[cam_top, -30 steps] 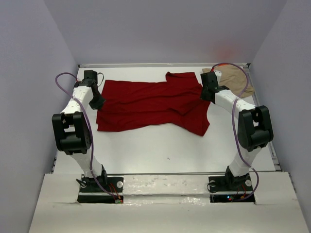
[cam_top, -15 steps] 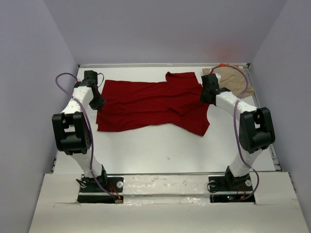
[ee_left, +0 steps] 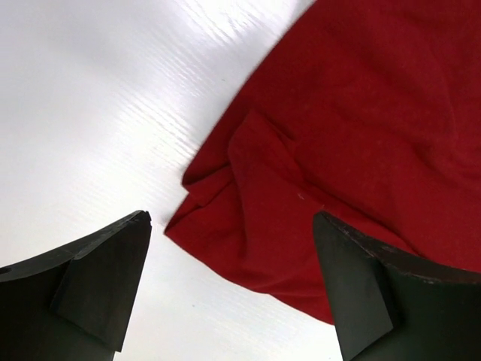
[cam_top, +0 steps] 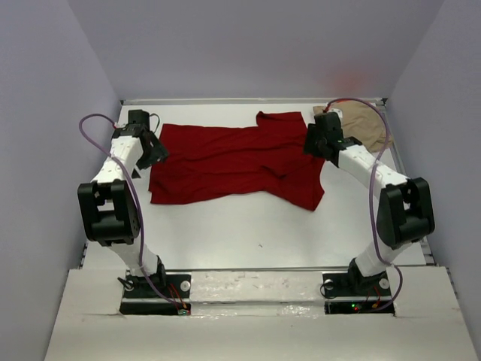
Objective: Fold and stack the t-shirts
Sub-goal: Fold the tshirt
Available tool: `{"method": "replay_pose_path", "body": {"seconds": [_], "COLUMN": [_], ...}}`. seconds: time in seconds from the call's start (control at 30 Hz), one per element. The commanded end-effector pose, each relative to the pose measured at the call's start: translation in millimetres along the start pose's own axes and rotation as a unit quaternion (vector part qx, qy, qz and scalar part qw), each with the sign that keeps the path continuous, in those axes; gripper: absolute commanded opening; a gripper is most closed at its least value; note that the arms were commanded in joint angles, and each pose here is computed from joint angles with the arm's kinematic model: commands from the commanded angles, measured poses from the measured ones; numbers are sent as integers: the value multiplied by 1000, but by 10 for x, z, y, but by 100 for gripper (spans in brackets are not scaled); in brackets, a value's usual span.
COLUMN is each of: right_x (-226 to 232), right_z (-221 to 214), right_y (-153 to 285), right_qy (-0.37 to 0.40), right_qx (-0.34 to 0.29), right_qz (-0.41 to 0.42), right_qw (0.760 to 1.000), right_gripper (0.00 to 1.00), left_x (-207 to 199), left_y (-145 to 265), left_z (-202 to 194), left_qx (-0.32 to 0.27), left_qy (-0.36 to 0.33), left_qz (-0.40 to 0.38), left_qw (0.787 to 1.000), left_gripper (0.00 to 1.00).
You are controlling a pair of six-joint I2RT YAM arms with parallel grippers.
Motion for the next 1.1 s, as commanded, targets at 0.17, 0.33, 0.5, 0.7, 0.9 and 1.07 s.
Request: {"method": "replay_pose_path", "body": {"seconds": [0.17,0.33,0.5,0.7,0.9,1.07], "right_x": [316,407,439,299,117,81], "right_z": [-204,-545,-730,-987,-1161,-1249], "right_y": [951,1108,1007,713,553,686], "right_qy": [-44,-63,-35,-4,31,26], "right_qx": [-45,-17,14,67,120,124], "right_qz": [123,156,132,61,-22,-29], "right_qw": [990,986,991,996,992,992], "right_gripper": [65,64,57,48,53,54], "left_x": [180,202,133,124,149,112], "left_y": [630,510,518,365,189,196], "left_z": [46,-404,-357,-287,-339,-383], "left_qx": [-71,-27,-34,-31,-14,-7], "left_qy": [8,-1,-2,-26,-51,-50], "left_qz": [-9,-26,-42,-21,-3,-16], "left_qw": [997,999,999,999,999,999], "left_gripper": [99,99,94,86,77,76]}}
Point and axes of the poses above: each gripper's point midway between its finger pads, its own y axis back along the fingers, its own x axis along the line the jaws close on, z = x × y, the point moved 1 cm from there along y, back along the fingers, and after that the axes turned 11 degrees about y, right-handed, at the moved point
